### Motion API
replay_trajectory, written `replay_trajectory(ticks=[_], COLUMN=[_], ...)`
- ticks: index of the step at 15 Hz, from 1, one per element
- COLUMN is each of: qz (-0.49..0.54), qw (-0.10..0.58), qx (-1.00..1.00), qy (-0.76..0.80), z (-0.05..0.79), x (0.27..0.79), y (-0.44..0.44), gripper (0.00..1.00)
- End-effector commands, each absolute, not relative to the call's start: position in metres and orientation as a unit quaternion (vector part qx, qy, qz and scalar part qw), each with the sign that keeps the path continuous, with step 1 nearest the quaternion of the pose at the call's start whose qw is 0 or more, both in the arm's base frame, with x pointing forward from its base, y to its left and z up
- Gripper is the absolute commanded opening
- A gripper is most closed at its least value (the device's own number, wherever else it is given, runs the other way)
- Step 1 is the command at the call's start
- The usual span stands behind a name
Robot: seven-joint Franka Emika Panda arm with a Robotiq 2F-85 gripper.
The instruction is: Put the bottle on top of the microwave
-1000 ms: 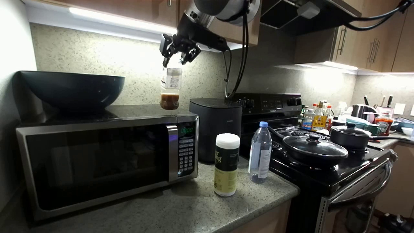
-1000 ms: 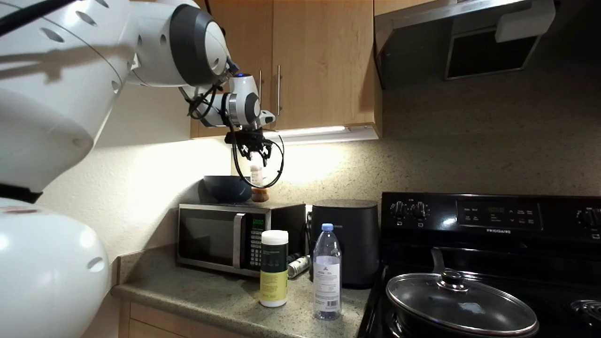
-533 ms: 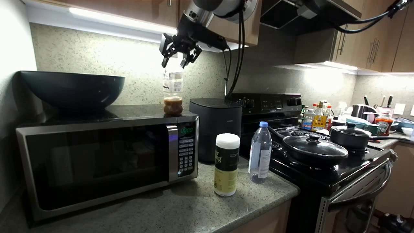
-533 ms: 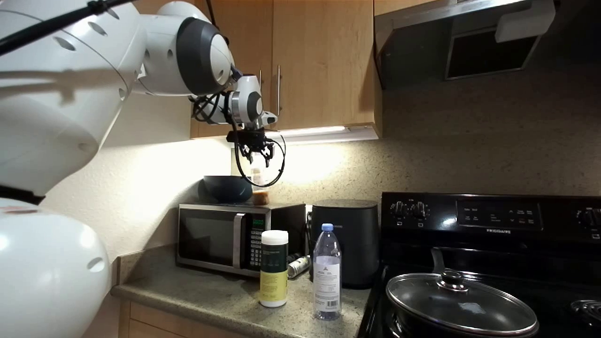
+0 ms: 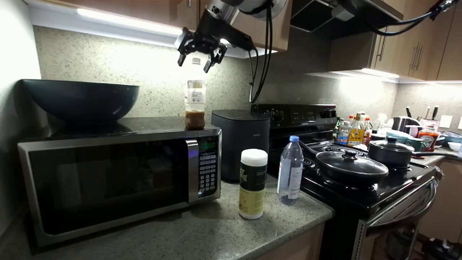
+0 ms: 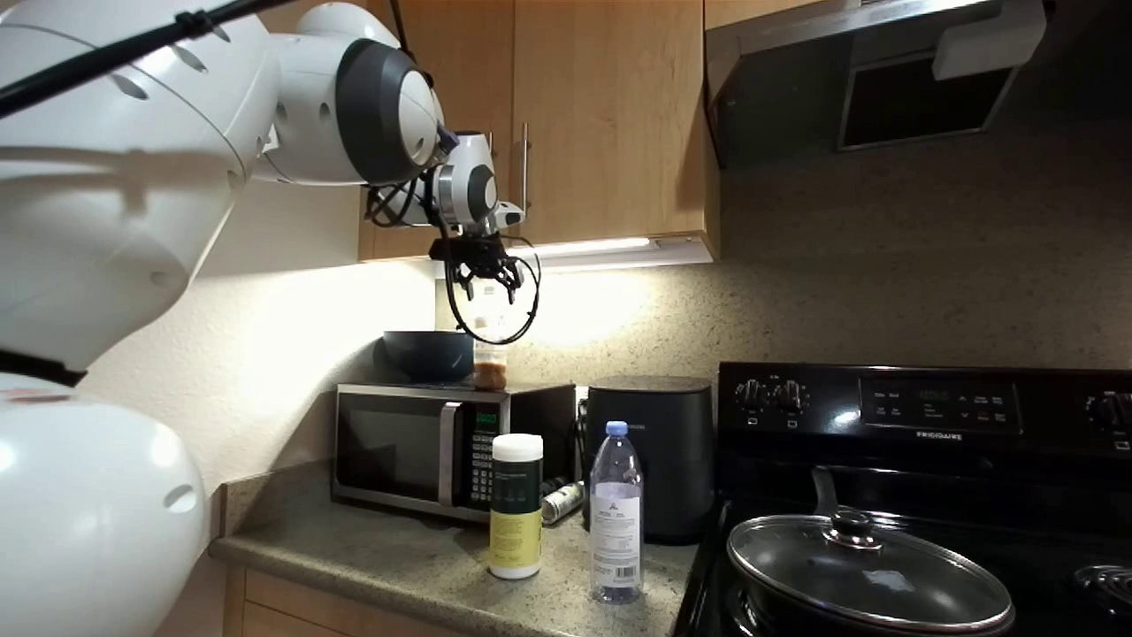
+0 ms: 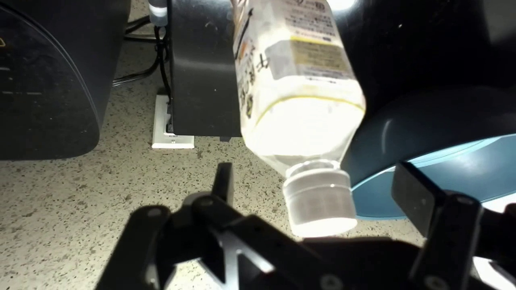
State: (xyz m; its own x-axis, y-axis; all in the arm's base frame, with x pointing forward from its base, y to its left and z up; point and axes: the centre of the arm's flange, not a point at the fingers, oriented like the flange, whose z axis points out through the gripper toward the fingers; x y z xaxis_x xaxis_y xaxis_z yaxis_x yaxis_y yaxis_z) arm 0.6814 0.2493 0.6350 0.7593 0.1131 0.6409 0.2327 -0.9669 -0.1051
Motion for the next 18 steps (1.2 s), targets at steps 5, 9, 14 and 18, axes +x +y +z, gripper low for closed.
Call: replay_trajectory(ticks=[5,9,14,18], qz=[-0.279,-0.263,-0.227,-0.199], qw=[0.074,0.057,0.049,0.037], qx=[-0.955,-0.962,-0.973,-0.976], qy=[-0.074,-0.040,0.016,0.077], z=[0.635,0.641,0.640,0.634], x=[0.643,0.611,0.565,0.520], y=[0.237,0.225,0.209,0.200], gripper=[1.00,1.00,1.00,1.00])
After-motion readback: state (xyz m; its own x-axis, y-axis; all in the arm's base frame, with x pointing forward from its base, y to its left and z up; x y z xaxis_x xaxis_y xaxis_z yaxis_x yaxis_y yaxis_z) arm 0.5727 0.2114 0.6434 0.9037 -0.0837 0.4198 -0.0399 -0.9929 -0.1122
